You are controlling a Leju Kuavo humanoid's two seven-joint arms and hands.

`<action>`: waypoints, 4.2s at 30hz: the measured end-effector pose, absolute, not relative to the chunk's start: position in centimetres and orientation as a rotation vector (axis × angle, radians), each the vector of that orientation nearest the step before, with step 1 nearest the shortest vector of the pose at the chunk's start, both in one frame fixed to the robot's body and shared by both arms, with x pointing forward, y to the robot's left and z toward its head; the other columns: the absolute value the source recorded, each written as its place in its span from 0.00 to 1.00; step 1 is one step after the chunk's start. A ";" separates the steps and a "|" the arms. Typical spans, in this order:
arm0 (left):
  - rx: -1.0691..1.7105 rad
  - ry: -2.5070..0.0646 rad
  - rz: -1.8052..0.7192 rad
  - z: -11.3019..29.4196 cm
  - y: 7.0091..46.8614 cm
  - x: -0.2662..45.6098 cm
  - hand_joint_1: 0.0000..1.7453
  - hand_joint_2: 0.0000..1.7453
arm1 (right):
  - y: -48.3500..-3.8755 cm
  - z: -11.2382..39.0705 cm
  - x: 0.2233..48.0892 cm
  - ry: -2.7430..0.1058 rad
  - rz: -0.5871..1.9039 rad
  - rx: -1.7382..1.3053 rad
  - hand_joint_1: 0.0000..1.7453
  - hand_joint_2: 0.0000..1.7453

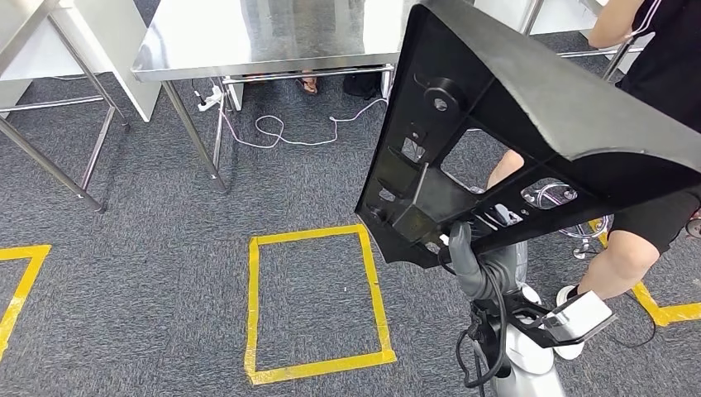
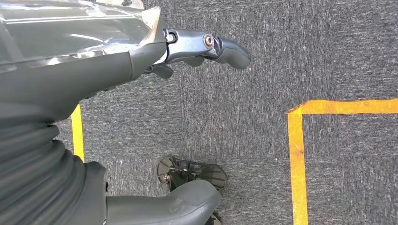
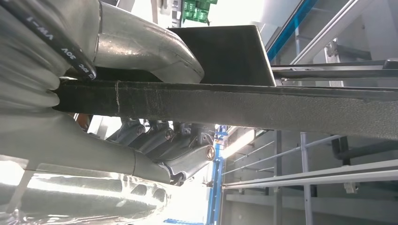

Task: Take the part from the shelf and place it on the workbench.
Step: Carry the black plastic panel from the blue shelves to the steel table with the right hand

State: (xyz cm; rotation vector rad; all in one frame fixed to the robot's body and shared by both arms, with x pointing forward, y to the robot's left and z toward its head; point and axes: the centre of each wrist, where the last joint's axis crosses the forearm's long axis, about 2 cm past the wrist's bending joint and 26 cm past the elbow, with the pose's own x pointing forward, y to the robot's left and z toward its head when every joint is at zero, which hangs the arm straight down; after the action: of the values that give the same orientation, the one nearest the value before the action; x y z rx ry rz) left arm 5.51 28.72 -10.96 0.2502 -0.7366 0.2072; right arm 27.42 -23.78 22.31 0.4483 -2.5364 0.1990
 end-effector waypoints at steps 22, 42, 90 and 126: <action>0.237 -0.742 0.212 -11.0 28.8 5.5 0.00 1.00 | -23.8 22.6 27.6 -2.537 0.220 0.463 1.00 1.00; 0.243 -0.741 0.219 -11.0 28.4 5.5 0.00 1.00 | -23.1 22.5 27.6 -2.526 0.234 0.476 1.00 1.00; 0.236 -0.711 0.207 -11.0 28.2 5.5 0.00 1.00 | -23.2 22.2 27.7 -2.507 0.259 0.465 1.00 1.00; 0.248 -0.703 0.196 -11.0 28.2 5.3 0.00 1.00 | -23.1 21.7 27.7 -2.490 0.272 0.461 1.00 1.00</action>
State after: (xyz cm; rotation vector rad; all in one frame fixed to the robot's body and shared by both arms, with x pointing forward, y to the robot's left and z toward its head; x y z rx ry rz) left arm 5.26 28.23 -10.98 0.2475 -0.7028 0.1959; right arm 27.68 -23.10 21.73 0.4607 -2.4897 0.2718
